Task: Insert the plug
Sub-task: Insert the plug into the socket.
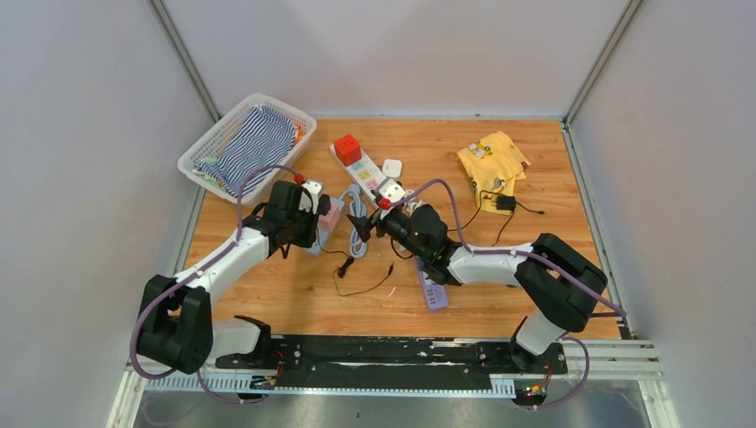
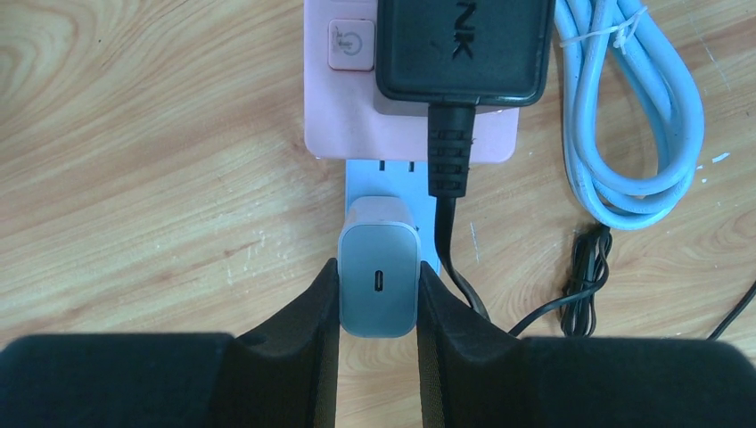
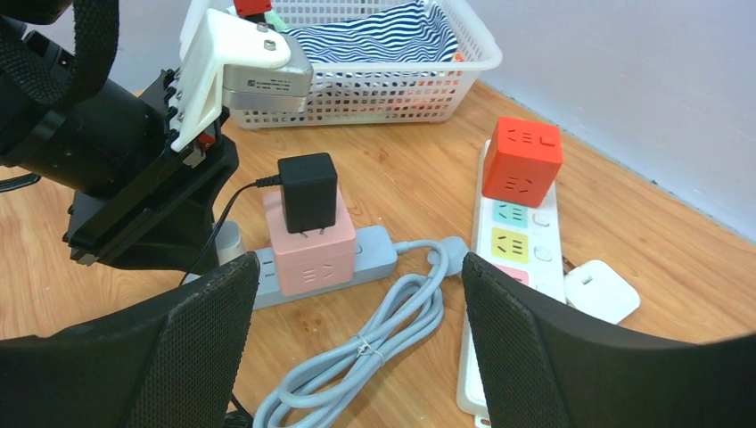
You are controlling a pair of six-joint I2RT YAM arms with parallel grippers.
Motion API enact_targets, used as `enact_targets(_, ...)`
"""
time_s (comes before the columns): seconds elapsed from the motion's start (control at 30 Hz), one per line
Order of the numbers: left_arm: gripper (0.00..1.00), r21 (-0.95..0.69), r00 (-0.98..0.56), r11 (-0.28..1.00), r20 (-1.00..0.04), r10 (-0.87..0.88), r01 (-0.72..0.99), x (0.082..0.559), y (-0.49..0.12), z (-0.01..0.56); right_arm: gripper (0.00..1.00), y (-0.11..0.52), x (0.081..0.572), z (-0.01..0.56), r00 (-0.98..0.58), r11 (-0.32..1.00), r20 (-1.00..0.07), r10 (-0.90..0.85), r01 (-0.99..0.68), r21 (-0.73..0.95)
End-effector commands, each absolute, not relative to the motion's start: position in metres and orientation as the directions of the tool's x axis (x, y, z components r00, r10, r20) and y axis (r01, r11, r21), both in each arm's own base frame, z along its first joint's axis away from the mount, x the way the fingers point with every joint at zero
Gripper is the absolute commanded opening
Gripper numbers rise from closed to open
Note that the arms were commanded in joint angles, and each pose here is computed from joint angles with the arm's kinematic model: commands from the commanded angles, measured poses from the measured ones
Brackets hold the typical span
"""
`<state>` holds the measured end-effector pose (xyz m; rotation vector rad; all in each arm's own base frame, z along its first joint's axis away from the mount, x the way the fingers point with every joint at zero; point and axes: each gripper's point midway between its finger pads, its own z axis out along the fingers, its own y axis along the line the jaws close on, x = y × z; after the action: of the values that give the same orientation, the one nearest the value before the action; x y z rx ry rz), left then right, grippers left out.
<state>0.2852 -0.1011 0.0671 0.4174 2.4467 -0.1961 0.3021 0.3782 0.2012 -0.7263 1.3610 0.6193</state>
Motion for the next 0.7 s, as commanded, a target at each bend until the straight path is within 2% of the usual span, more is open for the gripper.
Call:
enact_targets(0.0,0.00,-0.036,-0.803,0.943,-0.535,0.261,0.331,0.266,-0.098,0.047,0.85,0.362,0.308,0.215,0.156,0.689,-0.988,-0.014,-0.715,-0.122)
enact_targets(0.1,0.01,-0.026,-0.820,0.944,-0.504,0.273,0.330,0.267,-0.096,0.042,0.85,0.360,0.306,0.219,0.162,0.690,-0.987,-0.007,-0.713,-0.122)
enact_targets(0.47,0.32,0.011,-0.765,0.933,-0.569,0.301,0.360,0.272,-0.093,0.067,0.85,0.353,0.305,0.221,0.170,0.701,-0.985,-0.009,-0.702,-0.127)
enact_targets(0.57,0.46,0.022,-0.746,0.927,-0.588,0.314,0.373,0.274,-0.093,0.076,0.85,0.353,0.304,0.222,0.174,0.699,-0.985,-0.006,-0.704,-0.128)
enact_targets(0.67,0.52,0.007,-0.722,0.921,-0.619,0.310,0.390,0.276,-0.099,0.086,0.85,0.353,0.304,0.223,0.176,0.699,-0.984,-0.010,-0.703,-0.133)
